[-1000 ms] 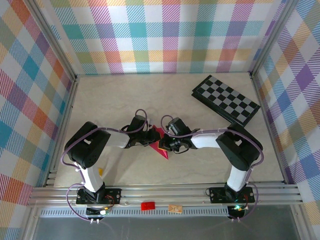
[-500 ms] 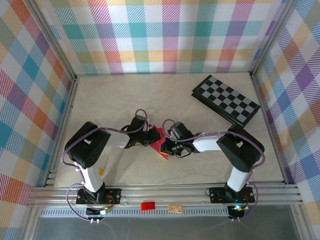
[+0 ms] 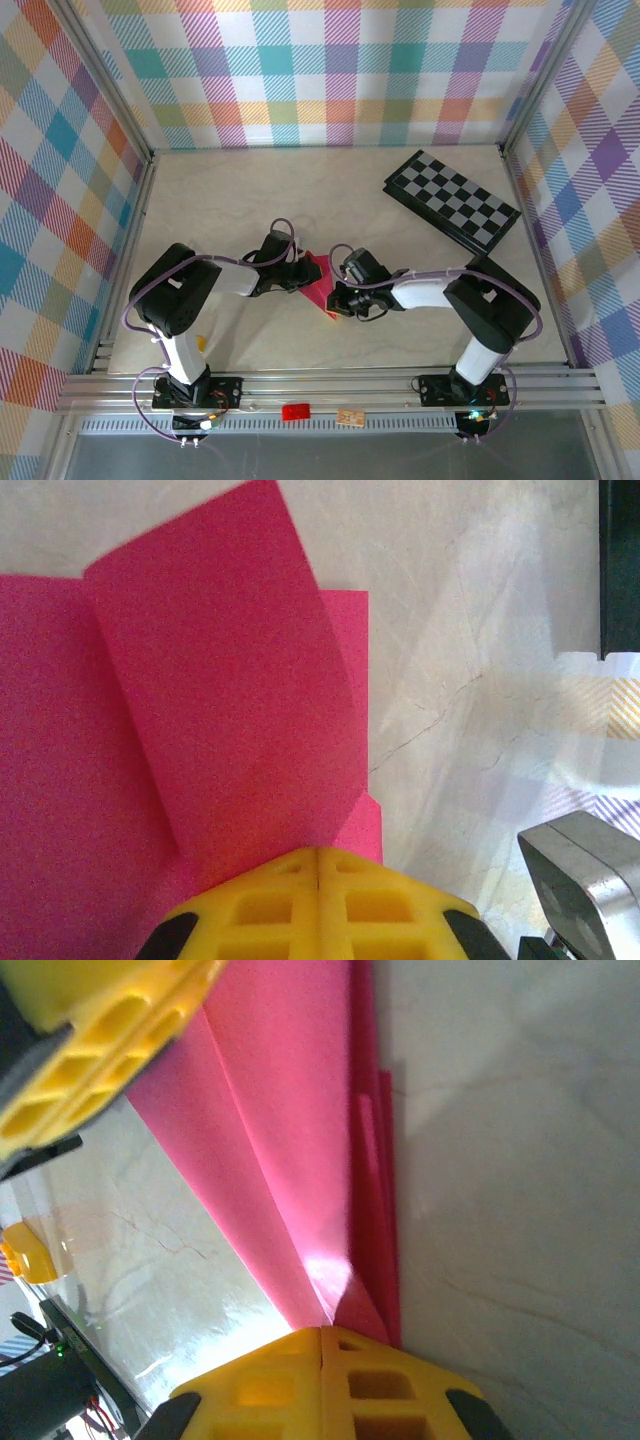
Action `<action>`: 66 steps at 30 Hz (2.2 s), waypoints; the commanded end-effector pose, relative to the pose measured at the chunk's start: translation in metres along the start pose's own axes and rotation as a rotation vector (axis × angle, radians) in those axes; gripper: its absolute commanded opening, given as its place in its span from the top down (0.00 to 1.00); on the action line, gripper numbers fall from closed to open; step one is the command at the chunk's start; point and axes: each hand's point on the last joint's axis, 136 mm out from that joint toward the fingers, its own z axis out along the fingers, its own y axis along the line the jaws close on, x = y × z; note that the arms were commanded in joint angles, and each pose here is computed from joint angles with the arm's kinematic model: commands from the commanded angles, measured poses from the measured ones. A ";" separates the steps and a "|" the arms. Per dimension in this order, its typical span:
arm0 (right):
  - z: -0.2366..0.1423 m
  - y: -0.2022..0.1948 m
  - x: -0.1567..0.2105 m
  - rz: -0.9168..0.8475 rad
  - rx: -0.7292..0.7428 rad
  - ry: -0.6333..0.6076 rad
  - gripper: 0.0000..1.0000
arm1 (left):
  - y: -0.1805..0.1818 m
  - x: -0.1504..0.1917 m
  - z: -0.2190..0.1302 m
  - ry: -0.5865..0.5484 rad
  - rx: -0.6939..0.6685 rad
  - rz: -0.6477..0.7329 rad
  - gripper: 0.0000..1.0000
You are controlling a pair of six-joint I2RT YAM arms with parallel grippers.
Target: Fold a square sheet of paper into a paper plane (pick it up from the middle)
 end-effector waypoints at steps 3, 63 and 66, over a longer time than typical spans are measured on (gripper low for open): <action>-0.005 -0.043 0.040 0.032 0.128 0.103 0.98 | 0.055 0.025 0.002 0.056 -0.170 -0.066 0.96; 0.023 -0.041 0.027 0.094 0.028 0.082 1.00 | -0.038 -0.011 -0.041 -0.054 0.036 0.083 0.85; 0.023 -0.041 0.025 0.097 0.026 0.078 1.00 | -0.037 0.004 -0.045 -0.031 0.038 0.092 0.88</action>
